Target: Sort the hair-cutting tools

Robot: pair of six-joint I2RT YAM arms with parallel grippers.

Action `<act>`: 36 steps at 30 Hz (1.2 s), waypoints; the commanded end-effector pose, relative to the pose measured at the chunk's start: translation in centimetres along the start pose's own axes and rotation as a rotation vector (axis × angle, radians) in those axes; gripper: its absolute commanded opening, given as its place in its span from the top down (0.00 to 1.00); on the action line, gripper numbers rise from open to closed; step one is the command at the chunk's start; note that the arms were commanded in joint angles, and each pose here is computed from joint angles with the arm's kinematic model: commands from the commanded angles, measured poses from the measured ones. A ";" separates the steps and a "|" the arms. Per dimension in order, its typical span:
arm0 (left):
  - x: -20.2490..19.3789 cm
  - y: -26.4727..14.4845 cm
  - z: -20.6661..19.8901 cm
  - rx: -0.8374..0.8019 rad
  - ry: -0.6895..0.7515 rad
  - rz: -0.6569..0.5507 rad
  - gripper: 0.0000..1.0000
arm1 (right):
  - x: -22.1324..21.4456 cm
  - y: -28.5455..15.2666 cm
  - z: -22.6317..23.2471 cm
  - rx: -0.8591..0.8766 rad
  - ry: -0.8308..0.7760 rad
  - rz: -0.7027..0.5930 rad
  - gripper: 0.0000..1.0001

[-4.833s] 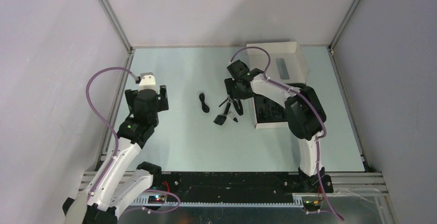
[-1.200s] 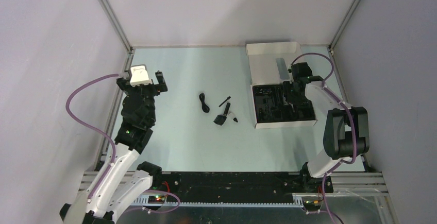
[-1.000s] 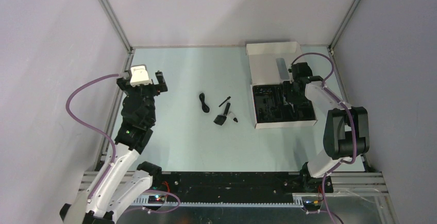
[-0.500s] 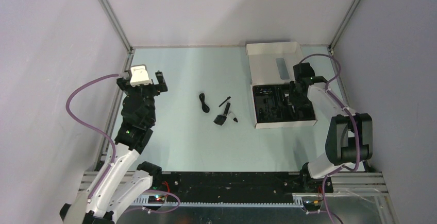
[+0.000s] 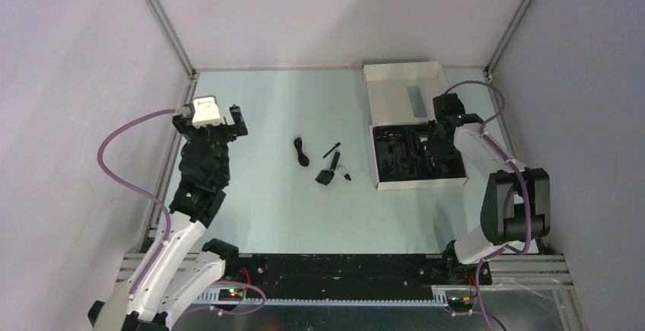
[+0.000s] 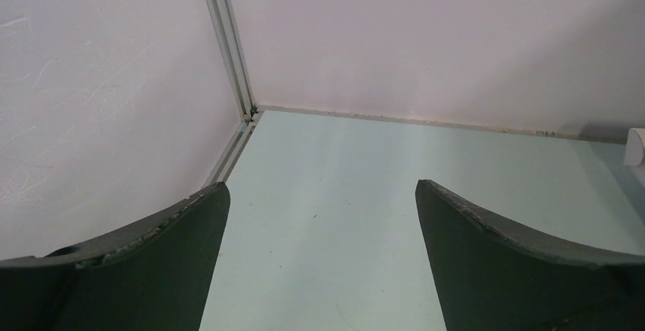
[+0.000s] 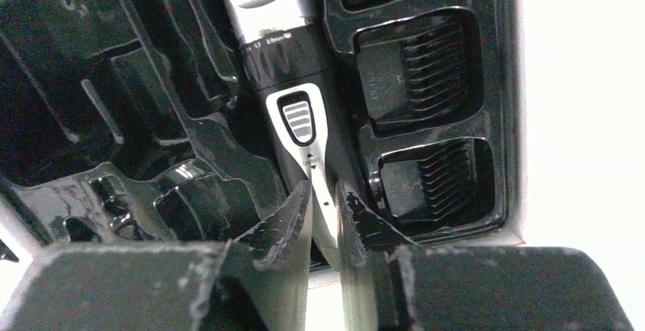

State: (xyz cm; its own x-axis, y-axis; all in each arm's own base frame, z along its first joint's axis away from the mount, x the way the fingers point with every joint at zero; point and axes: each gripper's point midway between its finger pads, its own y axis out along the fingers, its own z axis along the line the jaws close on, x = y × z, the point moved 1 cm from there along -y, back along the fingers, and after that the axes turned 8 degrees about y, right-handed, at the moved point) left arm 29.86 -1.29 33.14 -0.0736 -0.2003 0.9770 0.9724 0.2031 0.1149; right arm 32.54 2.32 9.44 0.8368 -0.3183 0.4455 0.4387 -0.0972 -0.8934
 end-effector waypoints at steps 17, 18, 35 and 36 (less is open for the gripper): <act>1.1 0.0 0.1 0.003 -0.016 -0.044 0.00 | -1.9 -0.2 -0.1 -0.011 0.001 0.065 0.75; 1.0 0.0 0.0 0.003 -0.015 -0.042 0.00 | -1.5 -0.7 0.1 -0.007 -0.005 0.049 0.71; 1.0 0.1 -0.1 -0.006 -0.012 -0.030 0.00 | -0.5 -9.3 13.5 0.249 -0.352 -0.179 0.37; 1.1 0.1 -0.1 -0.006 -0.012 -0.030 0.00 | -1.3 -9.4 14.7 0.270 -0.388 -0.172 0.37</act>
State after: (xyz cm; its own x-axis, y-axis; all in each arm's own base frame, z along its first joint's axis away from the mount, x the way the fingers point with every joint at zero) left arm 29.91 -1.34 32.89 -0.0682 -0.2027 0.9769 0.9735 0.2006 0.1096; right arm 31.86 13.94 16.83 0.8146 -0.0300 0.5792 0.5794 0.0849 -0.8106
